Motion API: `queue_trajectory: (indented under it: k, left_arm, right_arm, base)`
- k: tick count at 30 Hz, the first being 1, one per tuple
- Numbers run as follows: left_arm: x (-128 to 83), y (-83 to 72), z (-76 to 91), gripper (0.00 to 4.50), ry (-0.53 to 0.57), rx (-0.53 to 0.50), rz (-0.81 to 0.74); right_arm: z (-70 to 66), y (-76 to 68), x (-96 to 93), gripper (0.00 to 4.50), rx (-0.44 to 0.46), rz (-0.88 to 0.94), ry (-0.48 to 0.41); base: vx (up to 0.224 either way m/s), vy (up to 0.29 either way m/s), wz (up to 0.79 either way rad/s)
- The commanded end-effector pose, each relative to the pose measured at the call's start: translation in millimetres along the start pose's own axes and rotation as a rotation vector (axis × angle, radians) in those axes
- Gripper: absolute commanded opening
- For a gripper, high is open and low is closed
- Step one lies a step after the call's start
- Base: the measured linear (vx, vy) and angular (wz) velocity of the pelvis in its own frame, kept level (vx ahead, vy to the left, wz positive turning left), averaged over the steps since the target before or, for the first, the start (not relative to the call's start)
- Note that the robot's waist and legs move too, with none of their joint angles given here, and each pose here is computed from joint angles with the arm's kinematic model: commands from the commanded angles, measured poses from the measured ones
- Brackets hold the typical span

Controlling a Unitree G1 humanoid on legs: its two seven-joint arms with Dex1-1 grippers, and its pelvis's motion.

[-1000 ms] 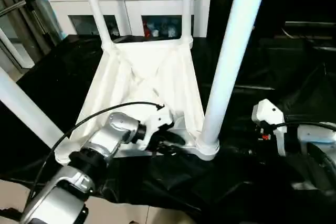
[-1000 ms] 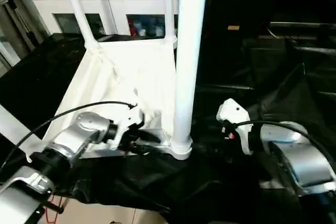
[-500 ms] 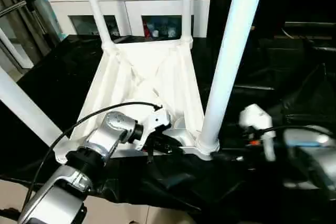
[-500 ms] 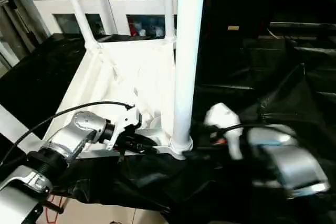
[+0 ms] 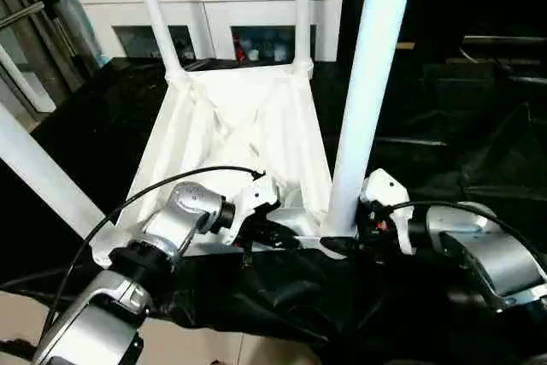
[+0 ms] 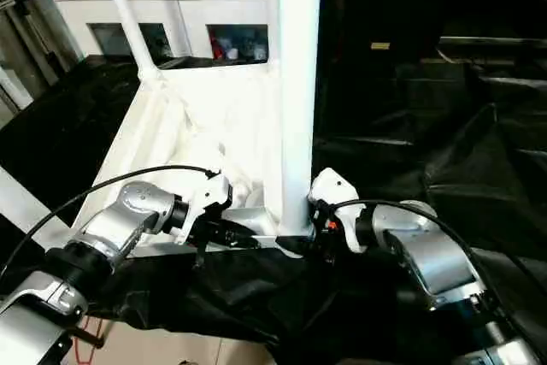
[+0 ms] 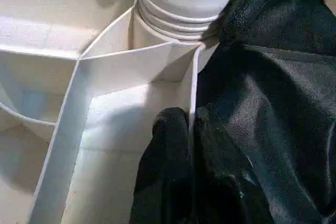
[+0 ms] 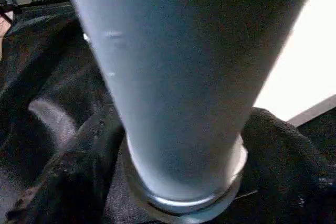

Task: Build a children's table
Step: Rotate leg to tighten

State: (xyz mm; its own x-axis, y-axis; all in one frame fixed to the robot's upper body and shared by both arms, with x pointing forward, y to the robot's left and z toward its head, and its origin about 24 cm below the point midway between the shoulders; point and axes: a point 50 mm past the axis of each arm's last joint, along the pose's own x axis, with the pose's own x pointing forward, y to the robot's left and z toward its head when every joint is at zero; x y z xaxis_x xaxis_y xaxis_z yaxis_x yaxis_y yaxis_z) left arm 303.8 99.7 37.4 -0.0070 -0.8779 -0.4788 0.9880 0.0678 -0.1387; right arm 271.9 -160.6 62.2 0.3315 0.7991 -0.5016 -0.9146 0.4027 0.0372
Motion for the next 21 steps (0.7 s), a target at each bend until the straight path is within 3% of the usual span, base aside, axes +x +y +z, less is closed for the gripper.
queue_trajectory:
  k: [1, 11, 12, 16, 18, 20, 21]
  left_arm:
    - [-1, -1.4, -10.9, 0.00, -0.004, -0.058, 0.028]
    - [-2, -2.3, -12.8, 0.00, -0.014, -0.092, 0.050]
    - [1, 1.9, -8.1, 0.00, -0.035, -0.115, 0.106]
    - [7, 7.2, -1.4, 0.00, -0.056, -0.139, 0.177]
    - [22, 13.2, 10.0, 0.00, -0.072, -0.159, 0.270]
    - [22, 13.2, 10.0, 0.00, -0.072, -0.159, 0.270]
    - [36, 14.1, 20.0, 0.00, -0.084, -0.170, 0.320]
  right_arm:
    - [3.2, -0.2, 6.7, 3.41, -0.024, -0.003, -0.004]
    - [1.8, -2.2, 17.9, 2.77, 0.020, -0.036, -0.054]
    - [1.4, -6.0, 23.9, 2.76, 0.073, -0.106, -0.096]
    - [-0.6, -7.9, 32.2, 2.74, 0.136, -0.171, -0.129]
    - [-4.0, -8.5, 47.3, 2.74, 0.212, -0.262, -0.143]
    - [-4.0, -8.5, 47.3, 2.74, 0.212, -0.262, -0.143]
    - [-4.1, -7.2, 61.2, 2.74, 0.255, -0.336, -0.144]
  base:
    - [0.000, 0.000, 0.00]
    - [0.000, 0.000, 0.00]
    - [0.000, 0.000, 0.00]
    - [0.000, 0.000, 0.00]
    - [0.000, 0.000, 0.00]
    - [0.000, 0.000, 0.00]
    - [0.000, 0.000, 0.00]
